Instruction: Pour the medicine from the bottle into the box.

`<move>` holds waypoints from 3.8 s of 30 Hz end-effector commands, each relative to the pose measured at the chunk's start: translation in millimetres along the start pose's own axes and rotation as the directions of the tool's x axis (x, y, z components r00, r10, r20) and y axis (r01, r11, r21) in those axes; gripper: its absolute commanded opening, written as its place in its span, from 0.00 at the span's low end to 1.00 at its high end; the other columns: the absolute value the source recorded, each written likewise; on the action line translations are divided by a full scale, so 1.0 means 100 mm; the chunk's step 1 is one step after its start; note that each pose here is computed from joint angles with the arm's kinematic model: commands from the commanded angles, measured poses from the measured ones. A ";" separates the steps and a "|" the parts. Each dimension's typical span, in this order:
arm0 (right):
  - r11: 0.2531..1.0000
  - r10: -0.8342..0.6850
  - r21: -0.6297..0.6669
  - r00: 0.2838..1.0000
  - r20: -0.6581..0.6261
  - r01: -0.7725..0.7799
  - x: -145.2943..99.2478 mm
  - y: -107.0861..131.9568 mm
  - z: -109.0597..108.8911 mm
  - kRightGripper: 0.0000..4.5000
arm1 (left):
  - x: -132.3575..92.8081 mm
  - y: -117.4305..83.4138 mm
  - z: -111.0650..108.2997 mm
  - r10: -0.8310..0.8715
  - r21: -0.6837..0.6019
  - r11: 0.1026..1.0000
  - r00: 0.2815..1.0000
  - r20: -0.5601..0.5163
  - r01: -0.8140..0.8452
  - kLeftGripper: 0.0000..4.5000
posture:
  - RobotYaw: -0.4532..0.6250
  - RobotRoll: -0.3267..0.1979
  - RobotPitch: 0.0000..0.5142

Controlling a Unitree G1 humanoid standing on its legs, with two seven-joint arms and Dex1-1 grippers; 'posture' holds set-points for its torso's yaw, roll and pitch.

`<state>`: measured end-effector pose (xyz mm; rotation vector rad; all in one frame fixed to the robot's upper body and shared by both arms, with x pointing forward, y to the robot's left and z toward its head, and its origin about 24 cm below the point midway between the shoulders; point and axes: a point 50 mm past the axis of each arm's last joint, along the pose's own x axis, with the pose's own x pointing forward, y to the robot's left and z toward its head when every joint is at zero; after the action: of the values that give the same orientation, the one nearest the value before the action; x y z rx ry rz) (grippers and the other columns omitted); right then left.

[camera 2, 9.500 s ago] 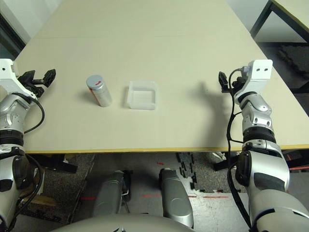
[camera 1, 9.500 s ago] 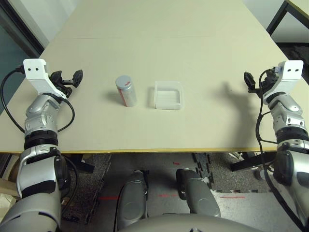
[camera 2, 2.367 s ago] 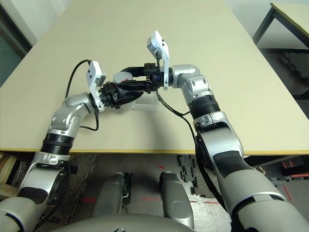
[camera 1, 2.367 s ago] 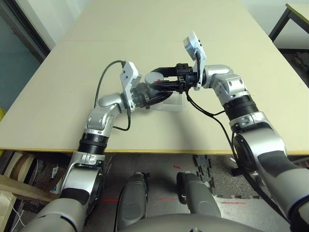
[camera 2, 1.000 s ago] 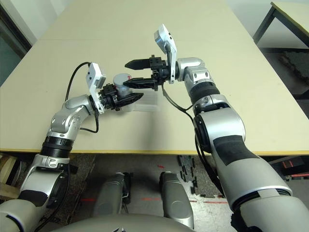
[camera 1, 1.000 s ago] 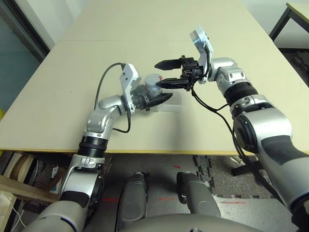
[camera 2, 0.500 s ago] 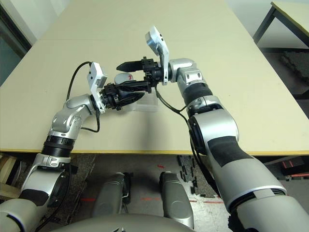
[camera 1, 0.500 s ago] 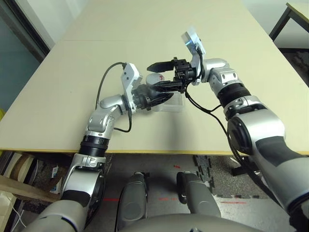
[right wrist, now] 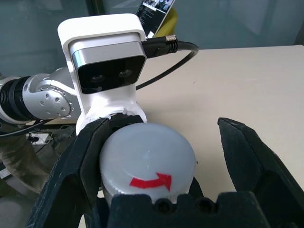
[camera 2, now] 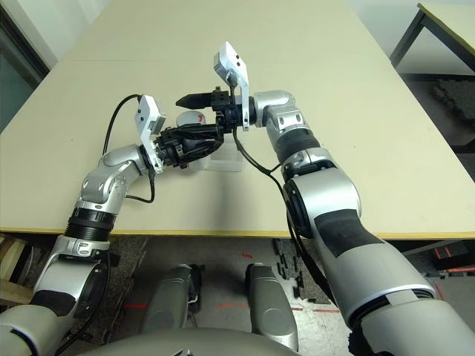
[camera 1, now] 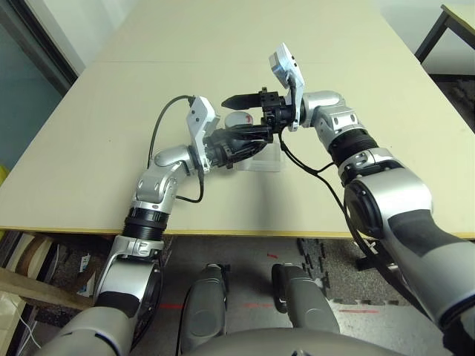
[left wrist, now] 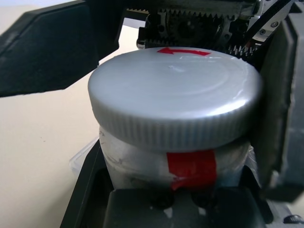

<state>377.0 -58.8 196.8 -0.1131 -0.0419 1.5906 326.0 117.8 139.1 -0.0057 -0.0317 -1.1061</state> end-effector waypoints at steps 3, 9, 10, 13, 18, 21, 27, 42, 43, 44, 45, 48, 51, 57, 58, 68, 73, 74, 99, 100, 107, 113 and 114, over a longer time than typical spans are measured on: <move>0.994 -0.107 0.016 0.994 -0.035 0.108 -0.32 -0.07 -0.03 1.00 | 0.02 -0.01 0.01 -0.023 0.008 1.000 1.000 0.005 0.023 0.60 | 0.38 0.62 0.27; 0.992 -0.121 0.026 0.992 -0.035 0.122 -0.51 -0.07 0.00 1.00 | 0.02 0.00 0.00 -0.020 0.005 1.000 1.000 0.002 0.020 0.60 | 0.38 0.62 0.27; 0.992 -0.121 0.029 0.992 -0.034 0.122 -0.54 -0.07 0.00 1.00 | 0.01 0.00 0.00 -0.019 0.004 1.000 1.000 0.001 0.019 0.60 | 0.38 0.62 0.27; 0.992 -0.116 0.040 0.992 -0.040 0.118 -0.63 -0.07 0.01 1.00 | 0.01 0.01 0.00 -0.016 0.004 1.000 1.000 0.001 0.016 0.60 | 0.38 0.62 0.26; 0.996 -0.075 0.048 0.994 -0.077 0.079 -0.72 -0.04 0.00 1.00 | 0.00 0.02 -0.01 -0.011 0.005 1.000 1.000 0.000 0.011 0.60 | 0.38 0.62 0.26; 0.998 -0.024 0.048 0.996 -0.081 0.028 -0.69 -0.01 0.02 1.00 | 0.00 0.03 -0.01 -0.010 0.006 1.000 1.000 0.000 0.010 0.60 | 0.38 0.62 0.25; 0.998 0.042 0.039 0.998 -0.053 -0.040 -0.52 0.01 0.05 1.00 | 0.02 0.03 -0.01 -0.013 0.008 1.000 1.000 0.001 0.013 0.60 | 0.38 0.62 0.24; 0.998 0.060 0.023 0.998 0.015 -0.060 -0.08 0.02 0.04 1.00 | 0.07 0.00 0.02 -0.041 0.018 0.999 0.999 0.006 0.041 0.60 | 0.38 0.62 0.24; 0.999 0.048 0.018 0.999 0.011 -0.048 -0.06 0.01 0.04 1.00 | 0.08 0.00 0.02 -0.042 0.018 0.999 0.999 0.007 0.042 0.60 | 0.38 0.62 0.24; 0.999 0.035 0.015 0.999 0.008 -0.036 -0.05 0.01 0.03 1.00 | 0.08 -0.01 0.02 -0.042 0.018 0.999 0.999 0.009 0.042 0.60 | 0.38 0.62 0.24; 1.000 0.023 0.012 1.000 0.005 -0.023 -0.04 0.00 0.03 1.00 | 0.08 -0.01 0.02 -0.043 0.018 0.999 0.999 0.010 0.043 0.60 | 0.39 0.62 0.24; 1.000 0.001 0.018 1.000 0.011 -0.001 -0.03 -0.01 0.03 1.00 | 0.08 -0.02 0.02 -0.043 0.017 0.999 0.999 0.011 0.043 0.60 | 0.39 0.62 0.24; 1.000 -0.012 0.028 1.000 0.016 0.011 -0.04 -0.02 0.03 1.00 | 0.07 -0.02 0.02 -0.042 0.017 0.999 0.999 0.010 0.042 0.60 | 0.39 0.62 0.25; 0.997 -0.054 0.049 0.999 0.004 0.054 -0.17 -0.05 0.01 1.00 | 0.06 -0.02 0.01 -0.040 0.014 0.999 0.999 0.007 0.040 0.60 | 0.39 0.62 0.25; 0.997 -0.059 0.052 0.998 0.001 0.059 -0.20 -0.05 0.01 1.00 | 0.06 -0.02 0.01 -0.040 0.014 0.999 0.999 0.008 0.040 0.60 | 0.39 0.62 0.25; 0.986 -0.146 0.080 0.989 -0.035 0.148 -0.59 -0.09 -0.01 1.00 | 0.05 -0.02 0.00 -0.036 0.011 0.999 0.999 0.005 0.035 0.60 | 0.38 0.62 0.25; 0.981 -0.167 0.086 0.985 -0.048 0.171 -0.71 -0.08 -0.02 1.00 | 0.05 -0.02 -0.01 -0.037 0.010 0.999 0.999 0.005 0.037 0.60 | 0.38 0.62 0.25; 0.981 -0.168 0.087 0.985 -0.050 0.171 -0.73 -0.08 -0.02 1.00 | 0.05 -0.02 -0.01 -0.037 0.010 0.999 0.999 0.005 0.037 0.60 | 0.38 0.62 0.25; 0.995 0.085 0.061 0.996 -0.019 -0.084 -0.34 0.03 0.05 1.00 | 0.10 -0.03 0.00 -0.053 0.012 0.999 0.999 0.005 0.053 0.60 | 0.38 0.62 0.24; 0.994 0.092 0.059 0.996 -0.020 -0.091 -0.32 0.03 0.05 1.00 | 0.10 -0.03 0.00 -0.053 0.012 0.999 0.999 0.004 0.053 0.60 | 0.38 0.62 0.24; 0.995 0.087 0.042 0.996 -0.029 -0.086 -0.24 0.03 0.03 0.96 | 0.09 -0.02 0.00 -0.048 0.012 0.999 0.999 0.004 0.048 0.60 | 0.39 0.62 0.24; 0.996 0.072 0.046 0.997 0.004 -0.073 -0.25 0.02 0.07 0.58 | 0.09 -0.03 -0.01 -0.047 0.010 0.999 0.999 0.003 0.047 0.60 | 0.38 0.62 0.24; 0.996 0.068 0.054 0.997 0.020 -0.069 -0.26 0.01 0.08 0.58 | 0.09 -0.03 -0.01 -0.047 0.009 0.999 0.999 0.003 0.047 0.60 | 0.38 0.62 0.24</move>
<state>374.8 -84.4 199.7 -0.0795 0.0213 1.6696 328.3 110.7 140.2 -0.0046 -0.0465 -1.1392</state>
